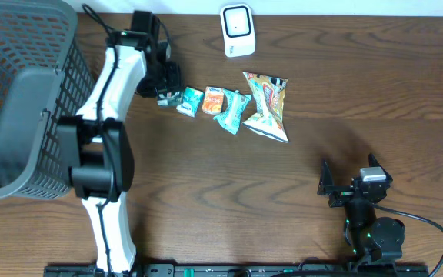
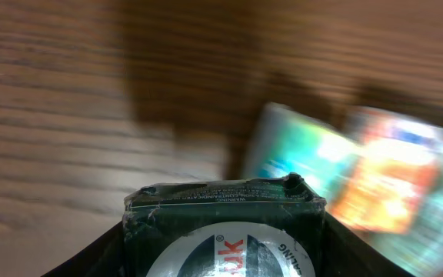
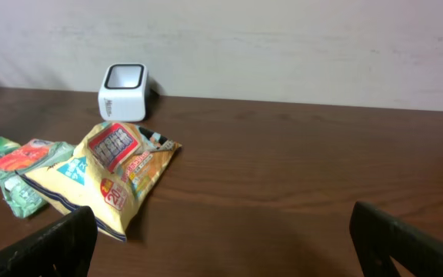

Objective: Scan the item barcode

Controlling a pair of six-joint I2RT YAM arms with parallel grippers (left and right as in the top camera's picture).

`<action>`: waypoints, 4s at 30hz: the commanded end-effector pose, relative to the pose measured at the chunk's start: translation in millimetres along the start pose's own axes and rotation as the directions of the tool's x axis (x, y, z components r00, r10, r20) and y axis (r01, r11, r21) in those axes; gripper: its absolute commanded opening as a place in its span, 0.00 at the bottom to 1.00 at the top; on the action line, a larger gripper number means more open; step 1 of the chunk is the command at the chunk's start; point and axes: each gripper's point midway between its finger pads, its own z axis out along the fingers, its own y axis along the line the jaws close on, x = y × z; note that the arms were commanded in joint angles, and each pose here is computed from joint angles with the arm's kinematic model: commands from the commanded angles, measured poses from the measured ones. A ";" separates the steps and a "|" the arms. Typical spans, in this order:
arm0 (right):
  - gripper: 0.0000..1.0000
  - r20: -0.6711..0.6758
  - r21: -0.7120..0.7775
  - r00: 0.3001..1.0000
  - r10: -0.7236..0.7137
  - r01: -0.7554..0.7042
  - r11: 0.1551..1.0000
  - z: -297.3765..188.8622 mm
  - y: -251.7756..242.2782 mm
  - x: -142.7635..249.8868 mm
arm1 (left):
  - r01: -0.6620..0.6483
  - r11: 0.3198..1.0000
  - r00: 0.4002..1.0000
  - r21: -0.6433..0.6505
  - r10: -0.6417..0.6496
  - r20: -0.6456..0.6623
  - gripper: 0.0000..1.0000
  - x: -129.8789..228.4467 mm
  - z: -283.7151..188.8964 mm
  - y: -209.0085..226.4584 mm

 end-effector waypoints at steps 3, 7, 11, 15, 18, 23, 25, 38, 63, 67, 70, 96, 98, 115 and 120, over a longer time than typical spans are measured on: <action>0.99 0.000 -0.002 1.000 -0.007 0.007 1.000 -0.2 0.7 0.5 | -0.021 0.978 1.000 -0.209 0.016 -0.026 0.57 -0.8 29.3 42.7; 0.99 0.000 -0.002 1.000 -0.007 0.007 1.000 -0.2 0.7 0.5 | -0.022 0.977 0.999 -0.212 0.013 -0.044 0.58 1.9 38.9 44.9; 0.99 0.000 -0.002 1.000 -0.007 0.007 1.000 -0.2 0.7 0.5 | -0.018 0.985 0.999 -0.171 0.010 -0.051 0.67 3.4 40.1 37.3; 0.99 -0.001 -0.002 1.000 -0.007 0.007 1.000 -0.2 0.7 0.7 | -0.017 0.989 0.999 -0.149 0.009 -0.053 0.72 3.5 39.6 33.4; 0.99 0.000 -0.002 1.000 -0.007 0.007 1.000 -0.2 0.7 0.5 | -0.018 0.989 0.999 -0.146 0.013 -0.035 0.74 0.8 30.1 31.1; 0.99 -0.001 -0.002 1.000 -0.007 0.007 1.000 -0.2 0.7 0.7 | 0.012 0.991 0.993 -0.136 0.004 0.115 0.77 -21.3 -34.4 34.4; 0.99 -0.001 -0.002 1.000 -0.007 0.007 1.000 -0.2 0.7 0.7 | 0.043 0.983 0.984 -0.179 -0.011 0.178 0.70 -25.7 -67.4 49.6; 0.99 0.000 -0.002 1.000 -0.007 0.007 1.000 -0.2 0.7 0.5 | 0.126 0.963 0.954 -0.240 -0.051 0.296 0.42 -21.1 -151.7 118.3; 0.99 0.000 -0.002 1.000 -0.007 0.007 1.000 -0.2 0.7 0.5 | 0.146 0.951 0.967 -0.273 -0.079 0.241 0.34 25.1 -191.7 126.9; 0.99 0.000 -0.002 1.000 -0.007 0.007 1.000 -0.3 0.7 0.4 | 0.190 0.894 0.970 -0.405 -0.108 0.217 0.34 39.4 -199.3 149.9; 0.99 0.000 -0.002 1.000 -0.007 0.007 1.000 -0.2 0.7 0.5 | 0.234 0.849 0.963 -0.473 -0.137 0.232 0.34 43.2 -206.9 168.4; 0.99 -0.001 -0.002 1.000 -0.007 0.007 1.000 -0.2 0.7 0.7 | 0.320 0.898 0.864 -0.302 -0.145 0.483 0.35 -17.0 -226.0 192.1; 0.99 0.000 -0.002 1.000 -0.007 0.007 1.000 -0.2 0.7 0.5 | 0.313 0.899 0.860 -0.306 -0.131 0.494 0.35 -21.3 -227.1 193.5; 0.99 -0.001 -0.002 1.000 -0.007 0.007 1.000 -0.2 0.7 0.7 | 0.343 0.891 0.810 -0.297 -0.120 0.574 0.41 -23.7 -257.5 201.1; 0.99 0.000 -0.002 1.000 -0.007 0.007 1.000 -0.2 0.7 0.5 | 0.310 0.922 0.765 -0.234 -0.095 0.637 0.41 -11.1 -295.6 161.3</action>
